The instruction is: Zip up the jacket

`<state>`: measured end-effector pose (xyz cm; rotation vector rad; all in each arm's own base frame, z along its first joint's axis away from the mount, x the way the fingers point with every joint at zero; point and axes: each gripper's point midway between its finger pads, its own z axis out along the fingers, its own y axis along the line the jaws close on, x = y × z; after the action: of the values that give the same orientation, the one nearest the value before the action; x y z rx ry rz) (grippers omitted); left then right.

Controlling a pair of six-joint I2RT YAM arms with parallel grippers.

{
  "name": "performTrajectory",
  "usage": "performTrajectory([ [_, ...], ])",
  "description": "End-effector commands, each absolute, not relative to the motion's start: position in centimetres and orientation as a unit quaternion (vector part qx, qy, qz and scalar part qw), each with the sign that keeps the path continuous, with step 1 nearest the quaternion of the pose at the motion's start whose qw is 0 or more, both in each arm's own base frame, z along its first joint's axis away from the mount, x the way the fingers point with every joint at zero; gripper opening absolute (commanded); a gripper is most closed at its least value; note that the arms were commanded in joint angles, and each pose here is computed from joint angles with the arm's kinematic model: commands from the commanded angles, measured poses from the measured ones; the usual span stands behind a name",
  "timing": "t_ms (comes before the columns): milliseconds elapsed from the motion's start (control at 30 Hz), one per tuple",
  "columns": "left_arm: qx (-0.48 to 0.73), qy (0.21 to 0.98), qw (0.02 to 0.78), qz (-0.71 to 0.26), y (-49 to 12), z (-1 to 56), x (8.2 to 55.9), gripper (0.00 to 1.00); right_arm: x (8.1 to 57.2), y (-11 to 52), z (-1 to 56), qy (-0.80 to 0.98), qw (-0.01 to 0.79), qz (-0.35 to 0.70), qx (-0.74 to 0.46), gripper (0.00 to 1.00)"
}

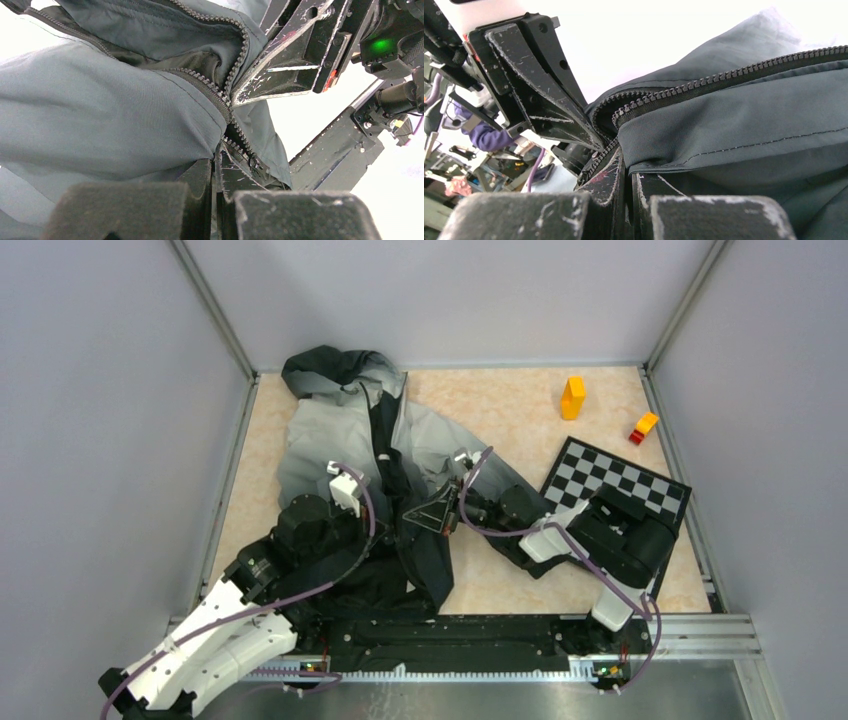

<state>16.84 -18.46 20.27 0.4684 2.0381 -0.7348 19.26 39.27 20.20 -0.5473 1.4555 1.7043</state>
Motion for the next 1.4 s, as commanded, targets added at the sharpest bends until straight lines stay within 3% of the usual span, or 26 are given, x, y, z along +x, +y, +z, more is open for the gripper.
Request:
performTrajectory([
  [0, 0.192, 0.797, 0.483, -0.307, -18.7, 22.5, 17.4, 0.00, 20.1, 39.6, 22.5, 0.564, 0.410, 0.688, -0.198, 0.00],
  [567, 0.191, 0.794, 0.495, -0.299, -18.0, 23.0, 17.3, 0.00, 20.7, 39.2, 22.5, 0.582, 0.385, 0.700, -0.154, 0.00],
  [1000, 0.199, 0.792, 0.498, -0.291, -18.1, 23.2, 17.6, 0.00, 20.3, 39.2, 23.2, 0.596, 0.318, 0.728, -0.113, 0.00],
  [1367, 0.213, 0.789, 0.481, -0.317, -18.8, 23.1, 16.6, 0.00, 22.2, 37.9, 22.4, 0.606, 0.328, 0.721, -0.074, 0.00],
])
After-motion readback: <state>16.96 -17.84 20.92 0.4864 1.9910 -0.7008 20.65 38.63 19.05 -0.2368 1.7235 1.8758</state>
